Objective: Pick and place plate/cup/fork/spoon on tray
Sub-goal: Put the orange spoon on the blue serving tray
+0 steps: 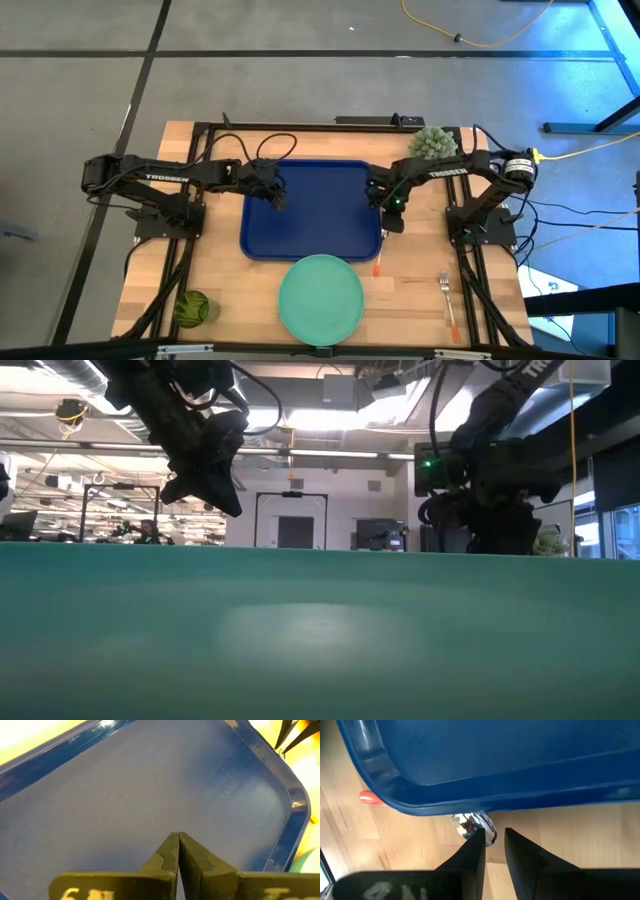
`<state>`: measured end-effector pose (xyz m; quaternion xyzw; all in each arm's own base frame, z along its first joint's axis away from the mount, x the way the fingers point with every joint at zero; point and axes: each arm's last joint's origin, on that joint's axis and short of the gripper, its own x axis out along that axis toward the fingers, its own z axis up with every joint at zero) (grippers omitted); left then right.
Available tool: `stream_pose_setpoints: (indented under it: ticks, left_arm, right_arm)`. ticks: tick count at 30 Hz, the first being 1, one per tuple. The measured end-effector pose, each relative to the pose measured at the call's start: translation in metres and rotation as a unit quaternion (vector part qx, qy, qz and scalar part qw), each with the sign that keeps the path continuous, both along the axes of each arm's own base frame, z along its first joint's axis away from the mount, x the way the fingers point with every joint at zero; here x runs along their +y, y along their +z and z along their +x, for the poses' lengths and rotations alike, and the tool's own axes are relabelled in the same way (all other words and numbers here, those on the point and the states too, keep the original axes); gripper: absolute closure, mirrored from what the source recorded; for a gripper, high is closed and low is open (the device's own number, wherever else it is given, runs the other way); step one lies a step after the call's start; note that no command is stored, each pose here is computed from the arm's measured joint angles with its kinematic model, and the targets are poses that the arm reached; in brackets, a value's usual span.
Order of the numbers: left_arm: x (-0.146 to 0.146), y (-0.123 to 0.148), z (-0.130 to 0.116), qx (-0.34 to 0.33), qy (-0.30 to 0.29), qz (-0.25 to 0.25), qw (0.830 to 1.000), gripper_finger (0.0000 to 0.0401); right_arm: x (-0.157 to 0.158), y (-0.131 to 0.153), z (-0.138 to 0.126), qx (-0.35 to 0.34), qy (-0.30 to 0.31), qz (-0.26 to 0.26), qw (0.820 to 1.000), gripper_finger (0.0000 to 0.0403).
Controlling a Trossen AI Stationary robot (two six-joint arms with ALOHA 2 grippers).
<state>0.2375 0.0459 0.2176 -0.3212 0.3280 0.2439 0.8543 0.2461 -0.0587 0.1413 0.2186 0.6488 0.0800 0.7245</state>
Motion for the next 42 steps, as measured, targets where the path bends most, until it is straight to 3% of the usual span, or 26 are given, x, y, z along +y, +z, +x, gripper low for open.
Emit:
stream_pose_setpoints:
  ticks: [10, 17, 26, 35, 42]
  left_arm:
    - [0.0, 0.0, 0.0, -0.002, 0.0, 0.0, 1.0, 0.0401]
    - [0.0, 0.0, 0.0, -0.002, 0.0, 0.0, 1.0, 0.0401]
    - [0.0, 0.0, 0.0, -0.002, 0.0, 0.0, 1.0, 0.0401]
    - [0.0, 0.0, 0.0, -0.003, 0.0, 0.001, 1.0, 0.0401]
    - [0.0, 0.0, 0.0, -0.003, 0.0, 0.001, 1.0, 0.0401]
  right_arm:
    - [0.002, -0.014, -0.006, -0.013, -0.006, -0.004, 1.0, 0.0329]
    - [0.002, -0.012, -0.005, -0.018, -0.009, 0.01, 1.0, 0.0391]
    - [0.005, -0.008, -0.012, 0.002, -0.019, 0.029, 0.999, 0.0399]
    - [0.01, 0.029, -0.032, 0.006, -0.033, 0.023, 0.999, 0.0402]
    - [0.006, 0.078, -0.022, -0.015, -0.043, -0.014, 0.999, 0.0403]
